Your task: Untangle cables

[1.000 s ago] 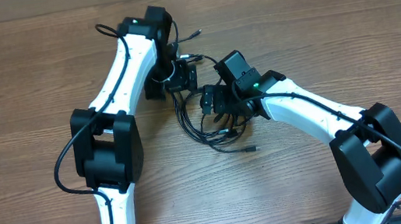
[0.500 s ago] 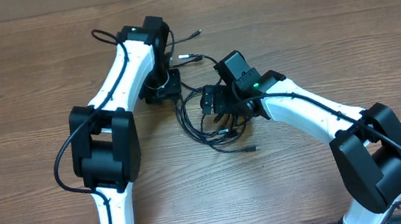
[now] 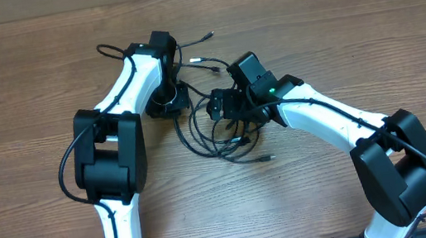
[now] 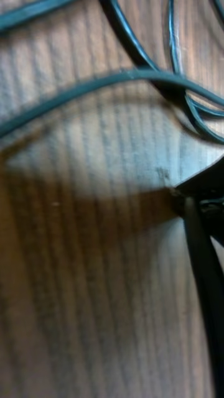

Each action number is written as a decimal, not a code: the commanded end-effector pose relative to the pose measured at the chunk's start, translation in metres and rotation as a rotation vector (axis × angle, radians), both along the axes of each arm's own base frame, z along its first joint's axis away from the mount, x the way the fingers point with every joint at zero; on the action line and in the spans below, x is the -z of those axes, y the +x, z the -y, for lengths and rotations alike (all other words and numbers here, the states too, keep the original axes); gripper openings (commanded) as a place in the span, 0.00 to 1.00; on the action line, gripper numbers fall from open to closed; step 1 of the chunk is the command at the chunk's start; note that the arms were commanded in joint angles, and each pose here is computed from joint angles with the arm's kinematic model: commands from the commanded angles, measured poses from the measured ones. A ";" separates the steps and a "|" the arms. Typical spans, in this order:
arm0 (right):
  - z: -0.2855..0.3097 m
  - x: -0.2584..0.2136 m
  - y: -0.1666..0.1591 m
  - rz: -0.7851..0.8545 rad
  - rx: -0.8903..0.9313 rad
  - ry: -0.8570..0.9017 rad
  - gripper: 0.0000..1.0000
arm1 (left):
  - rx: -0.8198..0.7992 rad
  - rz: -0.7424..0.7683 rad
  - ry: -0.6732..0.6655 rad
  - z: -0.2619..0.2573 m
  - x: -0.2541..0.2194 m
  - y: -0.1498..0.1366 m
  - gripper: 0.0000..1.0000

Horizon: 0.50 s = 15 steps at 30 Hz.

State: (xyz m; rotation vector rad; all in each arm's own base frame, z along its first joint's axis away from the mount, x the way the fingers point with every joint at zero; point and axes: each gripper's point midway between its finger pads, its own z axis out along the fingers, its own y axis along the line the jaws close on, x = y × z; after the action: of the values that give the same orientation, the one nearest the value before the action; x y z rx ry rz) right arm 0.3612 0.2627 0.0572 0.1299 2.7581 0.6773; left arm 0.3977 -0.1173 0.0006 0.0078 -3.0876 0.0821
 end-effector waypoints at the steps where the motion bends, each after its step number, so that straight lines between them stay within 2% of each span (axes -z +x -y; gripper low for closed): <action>1: -0.016 -0.004 -0.003 -0.006 -0.049 0.076 0.88 | -0.017 -0.029 0.048 -0.013 0.015 -0.013 0.04; 6: -0.029 -0.017 0.011 0.098 -0.095 0.110 0.54 | 0.003 -0.054 0.011 -0.008 0.024 -0.022 0.04; 8: -0.036 -0.023 0.015 0.144 -0.115 0.121 0.39 | 0.070 -0.061 -0.077 0.006 0.022 -0.024 0.04; 9: -0.039 -0.025 0.016 0.160 -0.115 0.119 0.26 | 0.115 -0.062 -0.138 0.017 0.021 -0.025 0.04; 10: -0.041 -0.025 0.017 0.173 -0.113 0.113 0.20 | 0.140 -0.062 -0.182 0.024 0.019 -0.026 0.04; 12: -0.043 -0.025 0.016 0.184 -0.112 0.100 0.12 | 0.162 -0.063 -0.236 0.033 0.017 -0.027 0.04; 15: -0.048 -0.023 0.012 0.190 -0.121 0.084 0.12 | 0.206 -0.060 -0.293 0.041 0.014 -0.028 0.04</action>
State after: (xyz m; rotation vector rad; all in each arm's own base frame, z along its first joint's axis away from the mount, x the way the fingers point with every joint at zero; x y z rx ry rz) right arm 0.3746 0.3072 0.0853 -0.0574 2.5760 0.8316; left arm 0.3883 -0.1423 0.0013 -0.1904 -3.0635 0.3676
